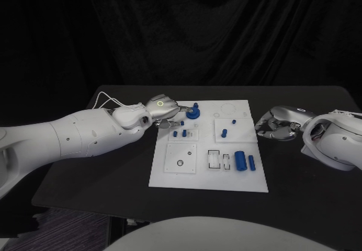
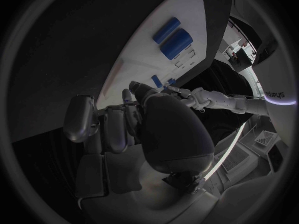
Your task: Assemble the parts on the task board
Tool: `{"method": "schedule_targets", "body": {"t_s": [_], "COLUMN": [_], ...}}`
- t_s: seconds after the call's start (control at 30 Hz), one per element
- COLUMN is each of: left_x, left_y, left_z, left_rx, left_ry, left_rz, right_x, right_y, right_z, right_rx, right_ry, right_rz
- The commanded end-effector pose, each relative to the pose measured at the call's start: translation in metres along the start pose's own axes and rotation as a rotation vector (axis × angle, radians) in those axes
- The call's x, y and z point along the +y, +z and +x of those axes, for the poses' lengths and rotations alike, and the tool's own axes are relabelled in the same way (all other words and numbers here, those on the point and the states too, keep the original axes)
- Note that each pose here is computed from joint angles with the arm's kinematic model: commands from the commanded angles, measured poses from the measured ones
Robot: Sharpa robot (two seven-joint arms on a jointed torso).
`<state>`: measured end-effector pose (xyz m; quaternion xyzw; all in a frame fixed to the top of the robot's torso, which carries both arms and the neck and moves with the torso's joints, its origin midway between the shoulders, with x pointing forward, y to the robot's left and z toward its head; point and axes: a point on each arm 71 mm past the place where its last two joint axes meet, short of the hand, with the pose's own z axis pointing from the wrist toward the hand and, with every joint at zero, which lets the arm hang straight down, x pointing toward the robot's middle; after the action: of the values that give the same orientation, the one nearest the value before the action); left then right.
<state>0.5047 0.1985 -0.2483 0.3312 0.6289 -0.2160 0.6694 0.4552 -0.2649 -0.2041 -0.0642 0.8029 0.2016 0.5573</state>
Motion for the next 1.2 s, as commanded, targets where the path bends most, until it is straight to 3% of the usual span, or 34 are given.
{"method": "schedule_targets", "body": {"t_s": [0.03, 0.2, 0.37, 0.47, 0.53, 0.7, 0.83, 0.97, 1.2], "left_x": [0.0036, 0.0215, 0.0402, 0.0505, 0.0555, 0.0509, 0.04, 0.0311, 0.0223], "left_y": [-0.0083, -0.0292, -0.0518, -0.0637, -0.0688, -0.0695, -0.0684, -0.0702, -0.0785], "left_z": [-0.0148, -0.0261, -0.0291, -0.0273, -0.0262, -0.0248, -0.0228, -0.0205, -0.0194], "left_rx": [-0.199, -0.297, -0.318, -0.319, -0.347, -0.442, -0.486, -0.499, -0.489], "left_ry": [-0.043, -0.268, -0.591, -0.883, -1.162, -1.608, -1.8, -1.872, -1.866], "left_rz": [-0.017, -0.056, -0.077, -0.106, -0.128, -0.131, -0.102, -0.077, -0.041], "right_x": [-0.001, -0.002, 0.005, 0.013, 0.02, 0.029, 0.031, 0.034, 0.037], "right_y": [-0.003, -0.007, -0.007, -0.005, -0.001, 0.01, 0.017, 0.025, 0.038], "right_z": [-0.001, -0.014, -0.042, -0.06, -0.07, -0.072, -0.061, -0.047, -0.034], "right_rx": [-0.023, -0.061, -0.117, -0.152, -0.177, -0.19, -0.176, -0.154, -0.126], "right_ry": [0.005, 0.003, -0.018, -0.034, -0.06, -0.125, -0.162, -0.194, -0.235], "right_rz": [0.01, 0.012, -0.008, -0.03, -0.055, -0.098, -0.122, -0.141, -0.153]}}
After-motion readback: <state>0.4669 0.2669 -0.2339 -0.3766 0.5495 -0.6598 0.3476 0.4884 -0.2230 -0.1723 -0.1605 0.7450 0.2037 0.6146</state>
